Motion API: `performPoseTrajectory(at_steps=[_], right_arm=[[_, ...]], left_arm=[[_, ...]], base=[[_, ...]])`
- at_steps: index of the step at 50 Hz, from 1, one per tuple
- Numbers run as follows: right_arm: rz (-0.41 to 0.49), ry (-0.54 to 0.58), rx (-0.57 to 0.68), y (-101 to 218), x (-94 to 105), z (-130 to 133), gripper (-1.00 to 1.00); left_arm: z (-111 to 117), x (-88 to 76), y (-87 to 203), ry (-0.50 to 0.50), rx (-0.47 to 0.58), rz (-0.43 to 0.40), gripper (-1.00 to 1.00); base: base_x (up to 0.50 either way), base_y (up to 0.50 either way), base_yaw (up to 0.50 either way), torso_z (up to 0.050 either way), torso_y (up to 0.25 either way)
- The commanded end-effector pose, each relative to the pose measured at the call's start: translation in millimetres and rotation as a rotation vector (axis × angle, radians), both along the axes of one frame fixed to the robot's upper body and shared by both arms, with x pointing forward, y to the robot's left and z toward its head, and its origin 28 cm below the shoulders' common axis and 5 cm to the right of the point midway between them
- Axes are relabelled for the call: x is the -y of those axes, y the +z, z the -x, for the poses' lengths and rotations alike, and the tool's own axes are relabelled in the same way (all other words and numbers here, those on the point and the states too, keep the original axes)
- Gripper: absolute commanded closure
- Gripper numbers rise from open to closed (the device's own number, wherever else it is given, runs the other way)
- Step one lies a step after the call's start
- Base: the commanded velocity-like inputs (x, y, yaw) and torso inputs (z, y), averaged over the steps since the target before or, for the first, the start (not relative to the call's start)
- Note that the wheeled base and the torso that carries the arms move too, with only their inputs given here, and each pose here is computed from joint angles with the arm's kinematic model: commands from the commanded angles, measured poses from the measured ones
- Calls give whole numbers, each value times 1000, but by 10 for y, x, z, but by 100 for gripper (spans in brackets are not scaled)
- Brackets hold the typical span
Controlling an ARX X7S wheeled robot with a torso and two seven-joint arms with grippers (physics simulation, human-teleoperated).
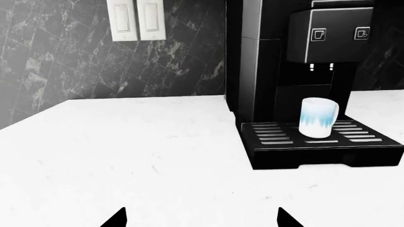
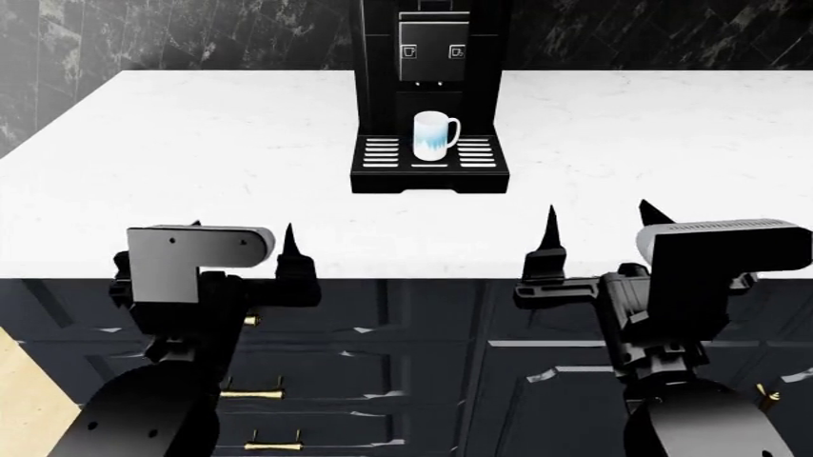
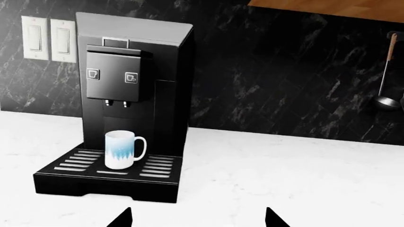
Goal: Press the button on the coffee machine to serve coffee.
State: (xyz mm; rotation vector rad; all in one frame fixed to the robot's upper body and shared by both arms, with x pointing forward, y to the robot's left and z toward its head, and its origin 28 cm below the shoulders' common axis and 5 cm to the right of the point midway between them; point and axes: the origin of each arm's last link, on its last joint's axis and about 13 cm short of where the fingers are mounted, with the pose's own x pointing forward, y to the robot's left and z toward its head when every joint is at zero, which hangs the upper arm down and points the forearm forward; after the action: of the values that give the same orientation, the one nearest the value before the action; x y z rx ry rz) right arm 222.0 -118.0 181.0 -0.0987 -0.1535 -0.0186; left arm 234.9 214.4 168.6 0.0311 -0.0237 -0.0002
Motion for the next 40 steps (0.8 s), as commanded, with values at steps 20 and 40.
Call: performPoseTrajectory(at_steps=[20,40], right_arm=[[-20,-48,18,121,132,158,-100],[-24,-49,26,122,149,160,-100]], left_arm=[[53,-122,133,-5,-15,17,-100],[53,-171,123,16,-9,19,-100]], base=[[232,0,0,0,0],[469,14,0,0,0]])
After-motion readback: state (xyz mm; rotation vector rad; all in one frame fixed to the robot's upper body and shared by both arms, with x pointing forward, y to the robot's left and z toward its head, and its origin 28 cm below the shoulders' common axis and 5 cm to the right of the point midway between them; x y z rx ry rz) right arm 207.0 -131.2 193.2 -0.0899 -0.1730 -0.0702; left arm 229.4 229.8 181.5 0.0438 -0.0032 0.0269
